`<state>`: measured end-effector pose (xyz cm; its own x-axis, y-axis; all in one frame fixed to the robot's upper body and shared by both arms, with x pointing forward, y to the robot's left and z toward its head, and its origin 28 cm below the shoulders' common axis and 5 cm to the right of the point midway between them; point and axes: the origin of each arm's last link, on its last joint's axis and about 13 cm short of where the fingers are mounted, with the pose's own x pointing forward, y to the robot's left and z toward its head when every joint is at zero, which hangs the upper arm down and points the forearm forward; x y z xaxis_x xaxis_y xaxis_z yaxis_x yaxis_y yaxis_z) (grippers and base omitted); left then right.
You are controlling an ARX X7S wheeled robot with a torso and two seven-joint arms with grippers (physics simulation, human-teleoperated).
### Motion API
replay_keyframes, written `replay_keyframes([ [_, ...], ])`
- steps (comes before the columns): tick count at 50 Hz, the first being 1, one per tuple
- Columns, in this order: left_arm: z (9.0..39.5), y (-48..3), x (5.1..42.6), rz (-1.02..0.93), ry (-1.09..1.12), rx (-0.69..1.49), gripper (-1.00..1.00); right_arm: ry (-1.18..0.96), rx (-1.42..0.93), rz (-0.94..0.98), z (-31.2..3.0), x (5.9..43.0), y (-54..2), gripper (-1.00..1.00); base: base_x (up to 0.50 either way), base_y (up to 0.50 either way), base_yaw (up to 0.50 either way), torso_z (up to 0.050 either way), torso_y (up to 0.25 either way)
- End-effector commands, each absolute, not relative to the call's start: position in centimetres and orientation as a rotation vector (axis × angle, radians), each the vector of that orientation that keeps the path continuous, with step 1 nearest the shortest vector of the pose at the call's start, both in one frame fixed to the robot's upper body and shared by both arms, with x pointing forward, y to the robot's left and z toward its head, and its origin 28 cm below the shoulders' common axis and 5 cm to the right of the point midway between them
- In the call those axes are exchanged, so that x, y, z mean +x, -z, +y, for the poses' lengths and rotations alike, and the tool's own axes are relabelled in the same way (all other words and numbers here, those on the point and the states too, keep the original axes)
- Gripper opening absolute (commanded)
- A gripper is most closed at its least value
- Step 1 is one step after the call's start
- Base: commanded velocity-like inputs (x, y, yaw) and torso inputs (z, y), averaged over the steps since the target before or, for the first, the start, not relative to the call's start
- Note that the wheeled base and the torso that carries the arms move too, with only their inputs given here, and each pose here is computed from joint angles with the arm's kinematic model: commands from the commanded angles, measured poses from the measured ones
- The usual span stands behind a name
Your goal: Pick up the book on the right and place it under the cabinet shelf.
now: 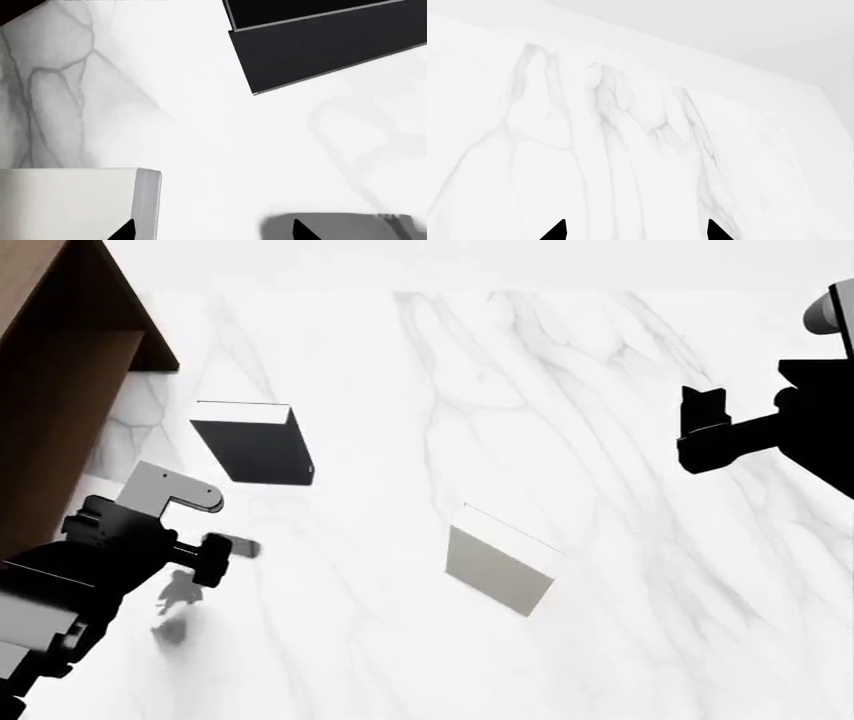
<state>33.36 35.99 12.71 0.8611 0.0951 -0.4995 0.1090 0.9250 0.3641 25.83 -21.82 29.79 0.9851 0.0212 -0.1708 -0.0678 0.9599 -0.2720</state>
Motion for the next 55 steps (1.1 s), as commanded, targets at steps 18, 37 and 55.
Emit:
replay_keyframes([
  [18,37.4,-11.2,32.0,0.589,-0.161,0.666,1.0,-0.042,-0.279,0.161,-22.0,25.6,-29.9,1.0,0.0,0.0,0.0,0.0,-0.005],
  [37,35.8,-11.1,31.8,0.557,-0.072,0.655,1.0,-0.037,-0.275,0.155,-22.0,25.4,-30.1,1.0,0.0,0.0,0.0,0.0,-0.002],
  [55,34.6,-11.5,31.3,0.522,-0.01,0.642,1.0,-0.039,-0.277,0.147,-22.0,25.4,-30.5,1.0,0.0,0.0,0.0,0.0,-0.001],
])
